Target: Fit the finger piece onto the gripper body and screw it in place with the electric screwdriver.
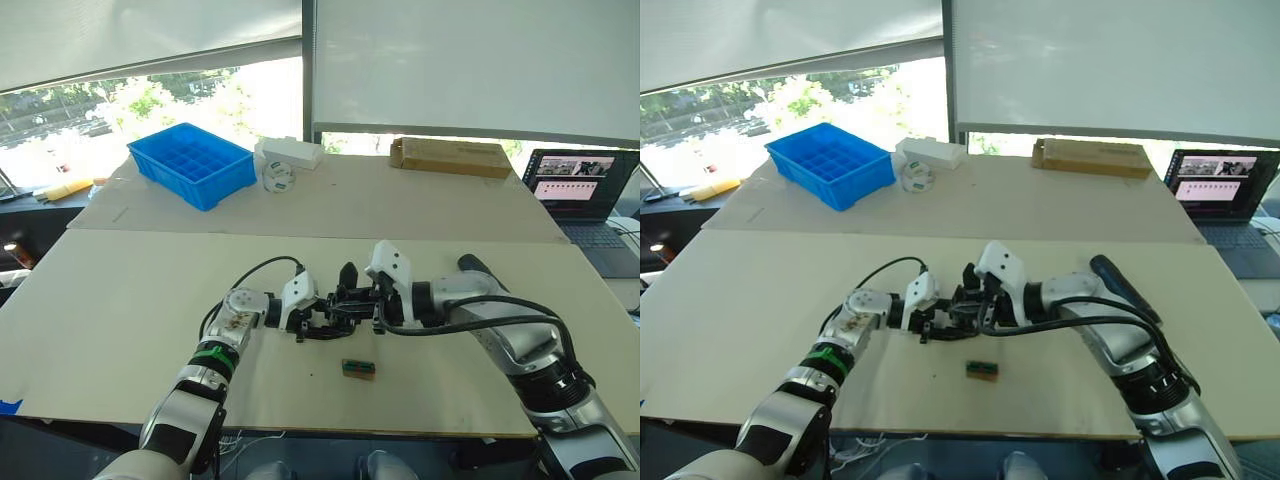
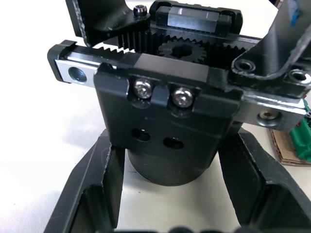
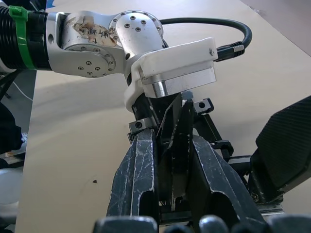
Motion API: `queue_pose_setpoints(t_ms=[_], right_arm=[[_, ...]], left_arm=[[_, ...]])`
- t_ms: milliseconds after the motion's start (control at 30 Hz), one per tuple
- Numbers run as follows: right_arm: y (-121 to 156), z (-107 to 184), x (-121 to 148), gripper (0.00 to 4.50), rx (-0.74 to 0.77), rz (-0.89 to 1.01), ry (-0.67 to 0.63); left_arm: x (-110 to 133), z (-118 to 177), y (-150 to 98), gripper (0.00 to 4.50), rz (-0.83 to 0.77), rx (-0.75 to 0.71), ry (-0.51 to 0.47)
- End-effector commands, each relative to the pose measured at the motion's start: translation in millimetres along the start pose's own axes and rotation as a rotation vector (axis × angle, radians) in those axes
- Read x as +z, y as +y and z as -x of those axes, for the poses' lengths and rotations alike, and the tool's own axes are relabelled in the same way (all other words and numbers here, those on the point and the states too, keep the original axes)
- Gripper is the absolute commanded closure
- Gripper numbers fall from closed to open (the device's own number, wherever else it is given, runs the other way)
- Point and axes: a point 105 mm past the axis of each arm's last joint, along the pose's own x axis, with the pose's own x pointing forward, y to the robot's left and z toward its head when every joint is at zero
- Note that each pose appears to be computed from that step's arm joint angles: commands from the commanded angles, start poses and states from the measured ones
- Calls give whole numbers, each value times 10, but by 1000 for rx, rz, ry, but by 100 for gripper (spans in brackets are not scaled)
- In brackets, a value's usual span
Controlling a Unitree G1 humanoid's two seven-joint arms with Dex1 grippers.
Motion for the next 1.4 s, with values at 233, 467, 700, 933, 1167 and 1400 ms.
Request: queue_pose_setpoints(t_ms=[233, 467, 700, 933, 1167, 1400], right_arm=[[-252, 162, -846, 411, -189, -116, 355], [-208, 142, -408, 411, -179, -45, 228], [-99, 167, -205, 213, -162, -12, 154], [-4, 210, 107, 2, -135, 56, 27], [77, 236, 278, 2, -99, 105, -114], [83, 317, 495, 2, -100, 192, -315]], left_arm=[[-45, -75, -144, 222, 10, -78, -2], [-46, -67, -131, 222, 13, -72, 0], [-51, -56, -126, 222, 13, -69, 2], [-56, -44, -119, 222, 14, -70, 6], [-60, -49, -116, 222, 16, -68, 6], [-71, -48, -118, 222, 14, -61, 6]])
